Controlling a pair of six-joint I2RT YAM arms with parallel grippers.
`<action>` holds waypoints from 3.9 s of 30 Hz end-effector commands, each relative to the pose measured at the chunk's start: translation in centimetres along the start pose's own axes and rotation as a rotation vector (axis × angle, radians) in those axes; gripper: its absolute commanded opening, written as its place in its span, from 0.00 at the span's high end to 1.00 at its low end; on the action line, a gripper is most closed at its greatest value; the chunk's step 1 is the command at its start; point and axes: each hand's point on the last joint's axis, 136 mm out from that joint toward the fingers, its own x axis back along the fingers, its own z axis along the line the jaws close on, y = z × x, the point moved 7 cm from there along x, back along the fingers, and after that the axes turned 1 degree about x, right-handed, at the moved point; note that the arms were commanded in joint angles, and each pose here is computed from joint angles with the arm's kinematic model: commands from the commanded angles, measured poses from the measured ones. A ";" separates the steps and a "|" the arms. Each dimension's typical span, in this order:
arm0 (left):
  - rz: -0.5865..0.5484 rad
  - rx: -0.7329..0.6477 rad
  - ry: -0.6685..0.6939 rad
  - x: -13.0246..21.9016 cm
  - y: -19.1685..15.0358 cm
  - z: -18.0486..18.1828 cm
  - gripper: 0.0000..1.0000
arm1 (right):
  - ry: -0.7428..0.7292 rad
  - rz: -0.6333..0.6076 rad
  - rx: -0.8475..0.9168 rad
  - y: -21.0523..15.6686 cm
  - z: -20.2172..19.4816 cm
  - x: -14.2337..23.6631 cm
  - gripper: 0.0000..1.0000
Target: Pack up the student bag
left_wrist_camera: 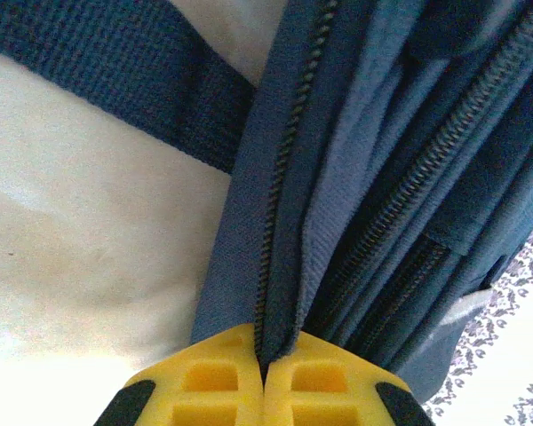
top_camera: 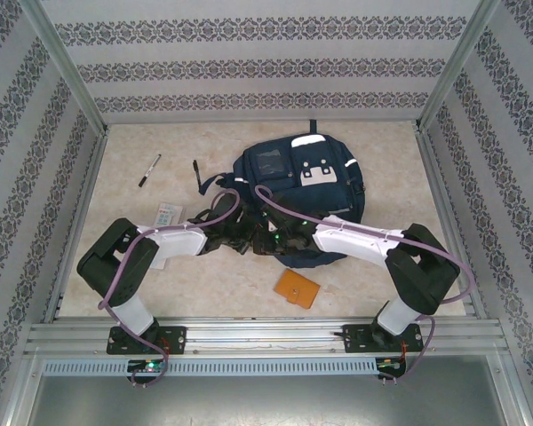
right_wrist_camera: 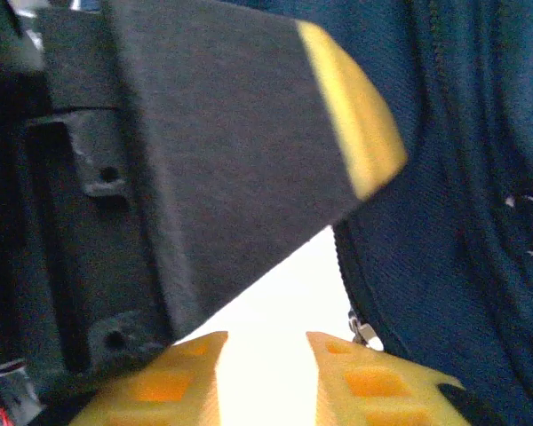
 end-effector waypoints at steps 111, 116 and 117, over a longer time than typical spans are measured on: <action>0.206 -0.351 0.110 0.3 8.3 -5.8 1.00 | 0.329 0.104 0.204 -4.8 -6.9 8.7 1.00; 0.213 -0.412 0.101 0.9 11.0 -7.8 0.97 | 0.444 0.099 0.179 -3.1 -5.2 7.7 1.00; 0.217 -0.435 0.089 1.0 11.1 -8.4 0.94 | 0.453 0.095 0.165 -2.7 -4.9 7.5 1.00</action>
